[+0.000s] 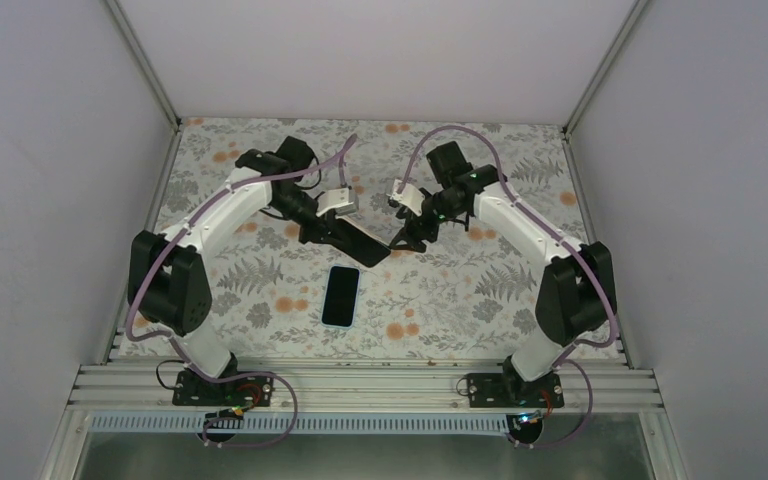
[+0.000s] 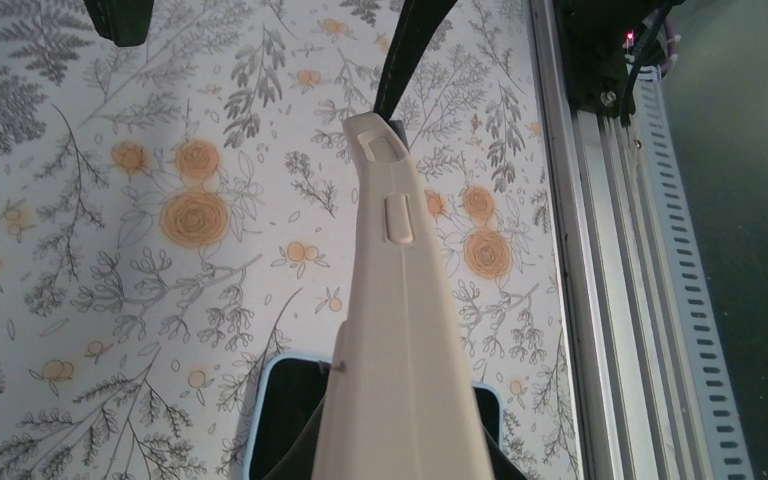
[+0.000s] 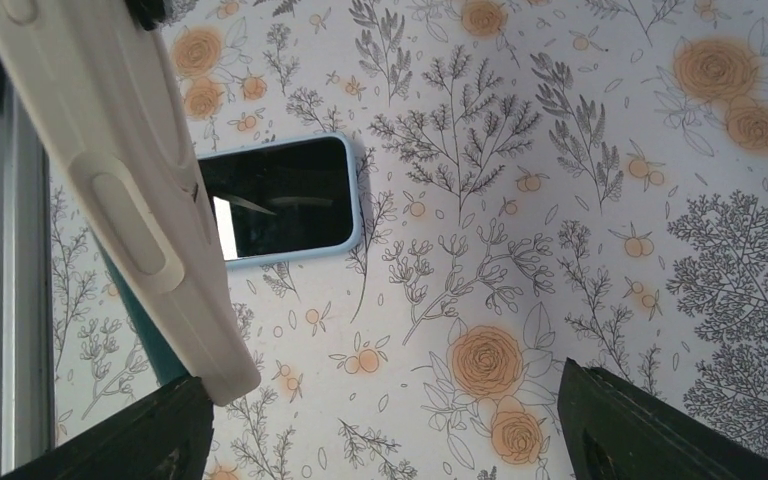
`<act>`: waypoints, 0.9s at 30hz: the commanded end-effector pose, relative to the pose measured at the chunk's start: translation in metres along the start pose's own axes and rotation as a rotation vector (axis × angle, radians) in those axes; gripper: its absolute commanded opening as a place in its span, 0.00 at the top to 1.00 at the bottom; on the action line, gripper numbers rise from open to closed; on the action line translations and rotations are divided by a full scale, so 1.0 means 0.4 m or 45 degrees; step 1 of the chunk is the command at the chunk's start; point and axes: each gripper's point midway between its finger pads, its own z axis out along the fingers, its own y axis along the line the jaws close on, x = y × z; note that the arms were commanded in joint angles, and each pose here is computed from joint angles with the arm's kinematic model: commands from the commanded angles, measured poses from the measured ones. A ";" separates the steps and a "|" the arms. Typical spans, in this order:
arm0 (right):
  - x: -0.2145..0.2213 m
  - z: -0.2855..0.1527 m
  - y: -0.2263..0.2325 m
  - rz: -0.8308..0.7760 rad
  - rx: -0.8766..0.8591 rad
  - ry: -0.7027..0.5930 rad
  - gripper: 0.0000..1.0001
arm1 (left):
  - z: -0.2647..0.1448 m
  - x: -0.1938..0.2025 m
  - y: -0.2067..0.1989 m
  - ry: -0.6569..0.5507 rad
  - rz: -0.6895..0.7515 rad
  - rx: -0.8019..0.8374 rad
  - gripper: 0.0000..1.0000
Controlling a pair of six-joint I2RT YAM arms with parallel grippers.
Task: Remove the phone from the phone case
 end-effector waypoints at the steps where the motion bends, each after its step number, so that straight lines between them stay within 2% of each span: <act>1: -0.056 0.034 -0.076 -0.028 0.137 -0.029 0.13 | -0.024 -0.108 -0.105 -0.228 0.101 0.244 0.98; 11: -0.093 0.052 -0.097 -0.057 0.258 -0.053 0.13 | -0.034 -0.123 -0.123 -0.261 0.120 0.292 0.98; 15: -0.118 0.054 -0.028 -0.080 0.109 -0.074 0.14 | -0.029 -0.126 -0.106 -0.259 0.111 0.274 0.98; 21: -0.209 0.031 0.099 -0.088 -0.176 -0.199 0.13 | -0.027 -0.131 -0.086 -0.265 0.109 0.244 0.98; 27: -0.239 0.132 0.156 -0.122 -0.297 -0.101 0.15 | -0.041 -0.149 -0.086 -0.283 0.119 0.229 0.98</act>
